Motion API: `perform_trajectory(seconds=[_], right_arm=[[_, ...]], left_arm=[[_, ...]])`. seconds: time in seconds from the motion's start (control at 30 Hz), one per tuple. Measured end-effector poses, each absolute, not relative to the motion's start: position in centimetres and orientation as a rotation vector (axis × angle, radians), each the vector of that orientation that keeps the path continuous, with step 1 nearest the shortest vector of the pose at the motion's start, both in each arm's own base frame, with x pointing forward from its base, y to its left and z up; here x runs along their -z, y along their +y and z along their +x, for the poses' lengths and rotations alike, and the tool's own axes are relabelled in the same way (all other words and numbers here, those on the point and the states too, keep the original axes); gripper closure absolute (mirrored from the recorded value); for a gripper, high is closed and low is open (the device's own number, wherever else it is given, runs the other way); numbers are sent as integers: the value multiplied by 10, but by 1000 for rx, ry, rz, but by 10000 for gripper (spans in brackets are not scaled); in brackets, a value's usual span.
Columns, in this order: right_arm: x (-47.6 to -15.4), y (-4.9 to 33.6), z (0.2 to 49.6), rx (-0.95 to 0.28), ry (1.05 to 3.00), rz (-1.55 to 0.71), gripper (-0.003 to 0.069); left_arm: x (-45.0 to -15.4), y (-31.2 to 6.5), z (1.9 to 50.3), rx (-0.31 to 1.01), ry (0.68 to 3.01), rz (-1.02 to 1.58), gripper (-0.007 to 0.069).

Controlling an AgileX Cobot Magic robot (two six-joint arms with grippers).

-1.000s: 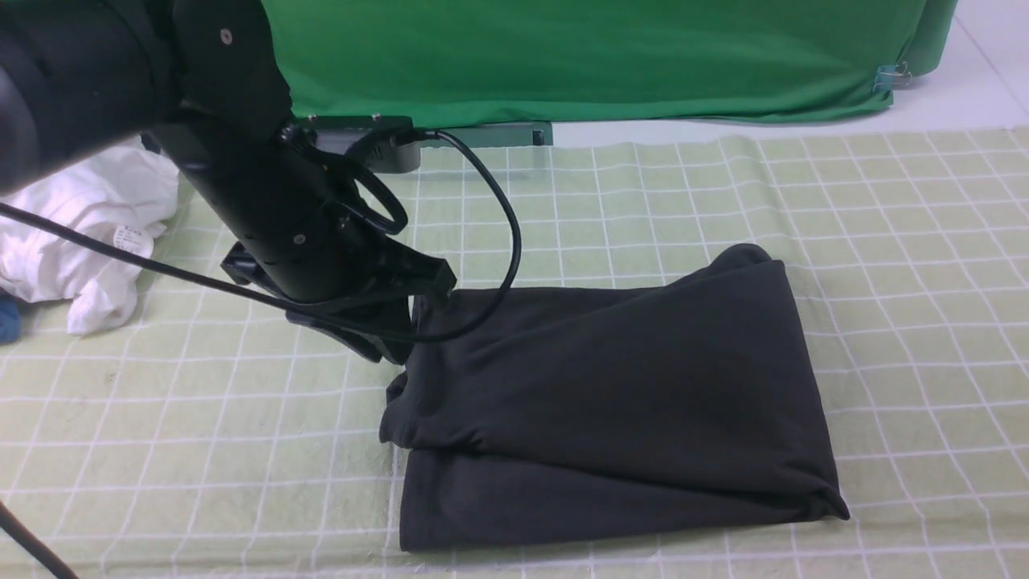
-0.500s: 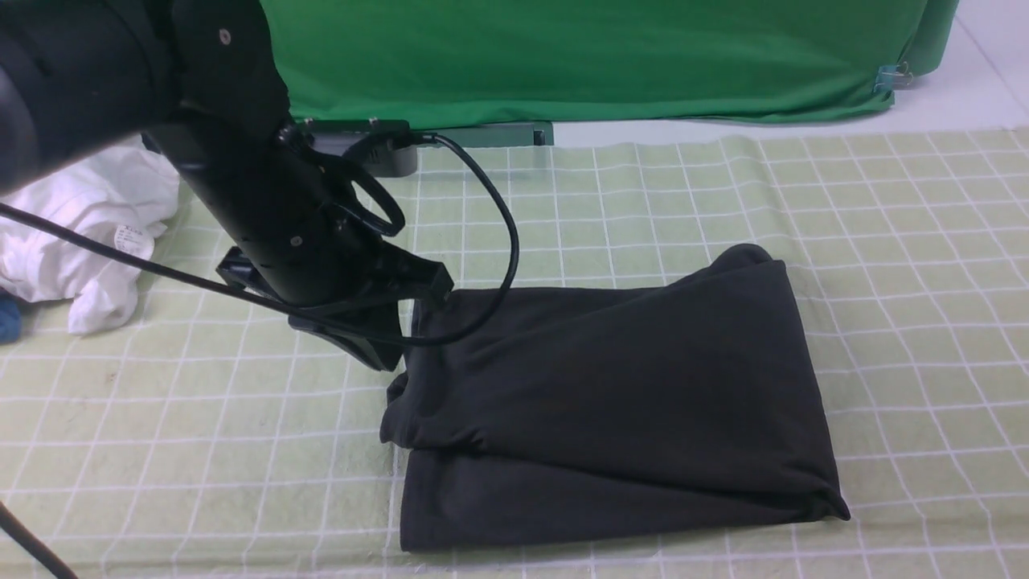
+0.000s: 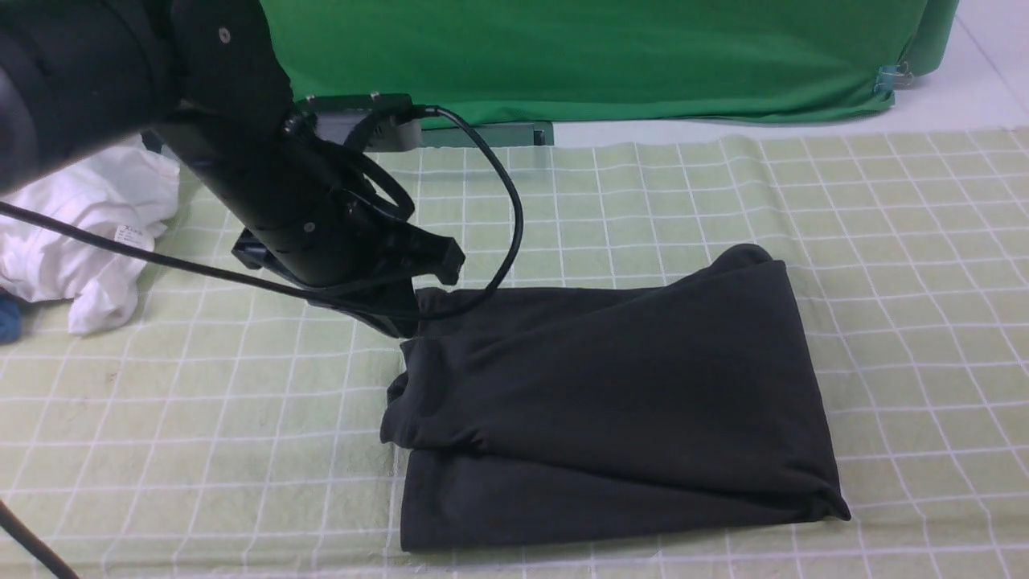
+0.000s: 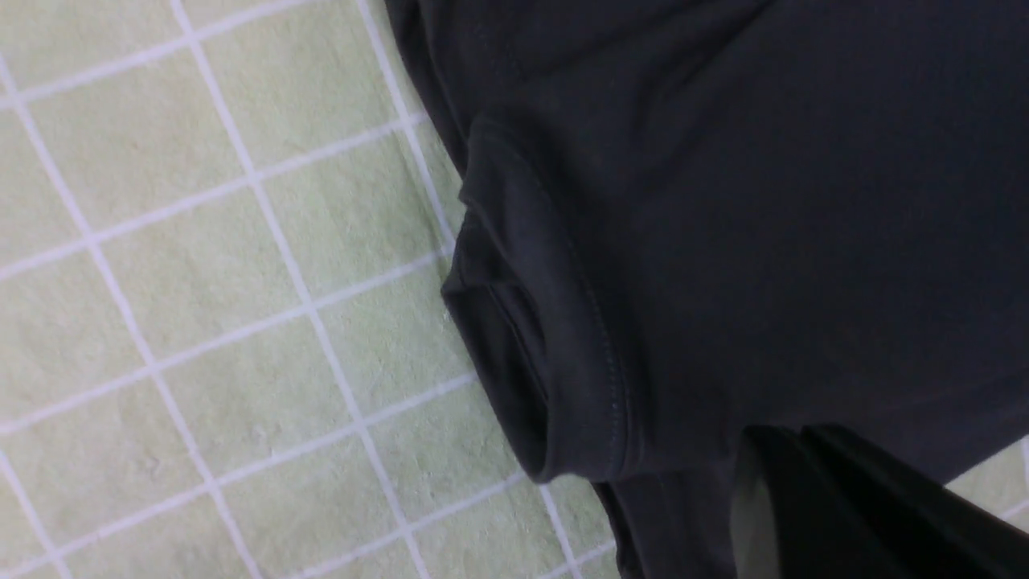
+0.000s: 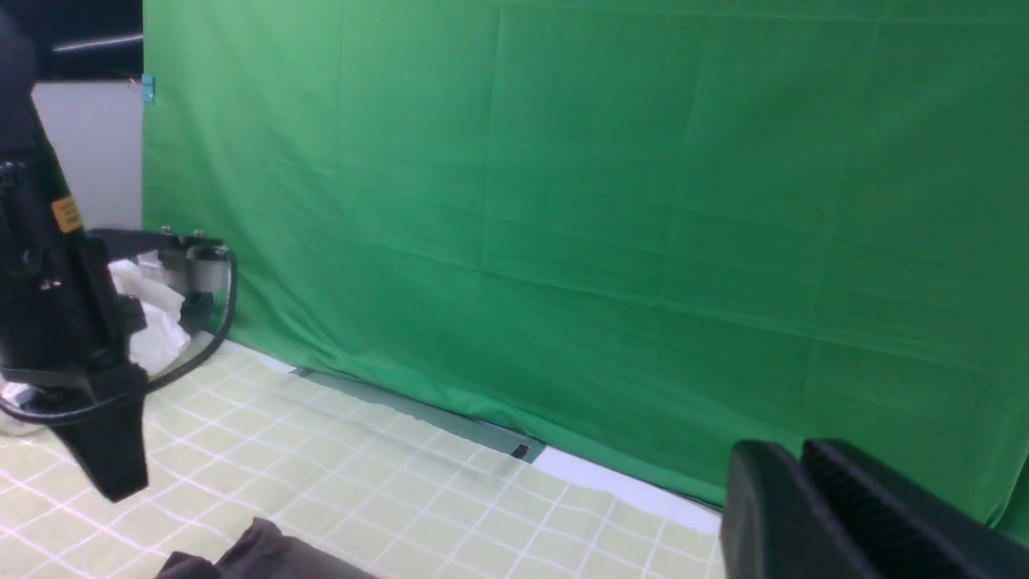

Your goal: Fold a long-sleeved shirt over a green coffee tablecloth.

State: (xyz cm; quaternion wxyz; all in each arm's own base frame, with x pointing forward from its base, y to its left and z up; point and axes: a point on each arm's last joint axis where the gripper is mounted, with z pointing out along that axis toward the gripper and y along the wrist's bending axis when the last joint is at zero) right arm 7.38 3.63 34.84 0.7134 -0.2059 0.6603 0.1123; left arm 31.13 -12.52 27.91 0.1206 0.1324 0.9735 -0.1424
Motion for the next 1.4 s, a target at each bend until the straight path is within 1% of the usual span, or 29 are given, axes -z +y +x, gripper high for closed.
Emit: perform_trajectory(seconds=[0.1,0.2,0.33,0.4,0.43,0.47,0.57,0.63,0.67,0.7,0.93,1.07,1.23,1.4], right_arm=[[-340,37,75,-249,1457,-455,581],[-319,34,75,-221,1485,-436,577],[-284,22,71,-118,1552,-350,571],[-262,16,69,-66,1592,-305,566],[-260,15,69,-56,1595,-297,564],[-245,12,67,-23,1625,-271,560],[-222,9,66,18,1685,-253,554],[-201,5,63,61,1788,-249,547],[-199,5,63,64,1799,-251,547],[-190,4,61,82,1833,-267,542],[-181,2,59,125,1838,-266,526],[-184,0,56,143,1788,-238,517],[-186,-4,55,192,1773,-163,508],[-186,-5,55,203,1775,-147,494]], left_arm=[[-280,-126,316,416,2794,370,614],[-282,-127,320,416,2744,353,614],[-284,-127,325,415,2682,334,614],[-285,-128,328,415,2656,325,614],[-285,-128,328,415,2653,324,614],[-286,-128,329,415,2644,322,614],[-286,-128,329,410,2641,323,614],[-286,-128,328,410,2647,325,614],[-285,-128,328,410,2648,326,614],[-285,-127,327,410,2660,329,614],[-283,-127,322,405,2720,380,614],[-295,-127,314,444,2695,393,614],[-336,-121,290,485,2572,407,614],[-378,-109,254,494,2449,431,614]])
